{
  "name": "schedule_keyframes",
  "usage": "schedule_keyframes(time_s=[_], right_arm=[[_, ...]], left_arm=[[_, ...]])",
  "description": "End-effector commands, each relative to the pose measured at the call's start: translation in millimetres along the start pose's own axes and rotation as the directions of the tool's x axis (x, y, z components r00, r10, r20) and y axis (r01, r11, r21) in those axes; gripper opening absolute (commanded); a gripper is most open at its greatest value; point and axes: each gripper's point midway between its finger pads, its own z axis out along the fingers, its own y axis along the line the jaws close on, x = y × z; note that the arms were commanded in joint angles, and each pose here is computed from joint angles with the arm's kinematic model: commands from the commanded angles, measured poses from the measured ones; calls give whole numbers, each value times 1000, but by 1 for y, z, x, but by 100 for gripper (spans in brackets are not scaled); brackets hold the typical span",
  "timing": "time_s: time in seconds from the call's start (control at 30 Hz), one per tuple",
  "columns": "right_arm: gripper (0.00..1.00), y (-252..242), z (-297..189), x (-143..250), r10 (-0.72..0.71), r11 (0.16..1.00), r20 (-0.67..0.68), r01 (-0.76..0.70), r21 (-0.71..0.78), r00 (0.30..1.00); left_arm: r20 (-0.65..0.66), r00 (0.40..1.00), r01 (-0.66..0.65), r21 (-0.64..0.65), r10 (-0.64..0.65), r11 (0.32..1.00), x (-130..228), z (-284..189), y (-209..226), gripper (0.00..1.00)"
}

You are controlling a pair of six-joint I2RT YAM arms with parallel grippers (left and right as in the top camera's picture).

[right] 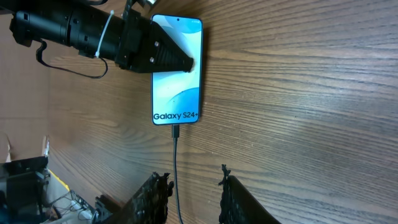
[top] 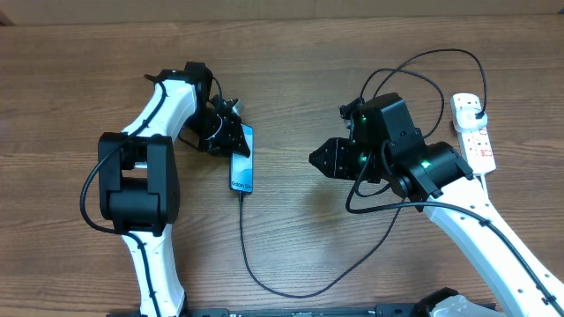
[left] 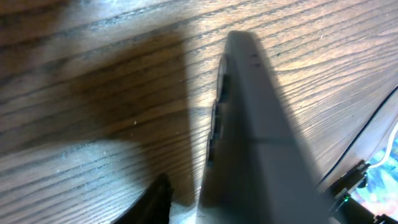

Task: Plug charger to phone and switch on socket
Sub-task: 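Lower the plugged phone onto the table with the left gripper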

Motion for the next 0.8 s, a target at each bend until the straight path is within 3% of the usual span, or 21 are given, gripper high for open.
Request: schedule_keyframes(time_s=[0.0, 0.77], right_arm=[[30, 5, -8, -9, -13, 1000, 35, 13, -6, 999], [30, 5, -8, -9, -13, 1000, 35, 13, -6, 999]], left_arm=[[13, 1000, 2, 14, -2, 1000, 0, -7, -4, 32], [22, 1000, -4, 12, 4, 1000, -2, -7, -4, 33]])
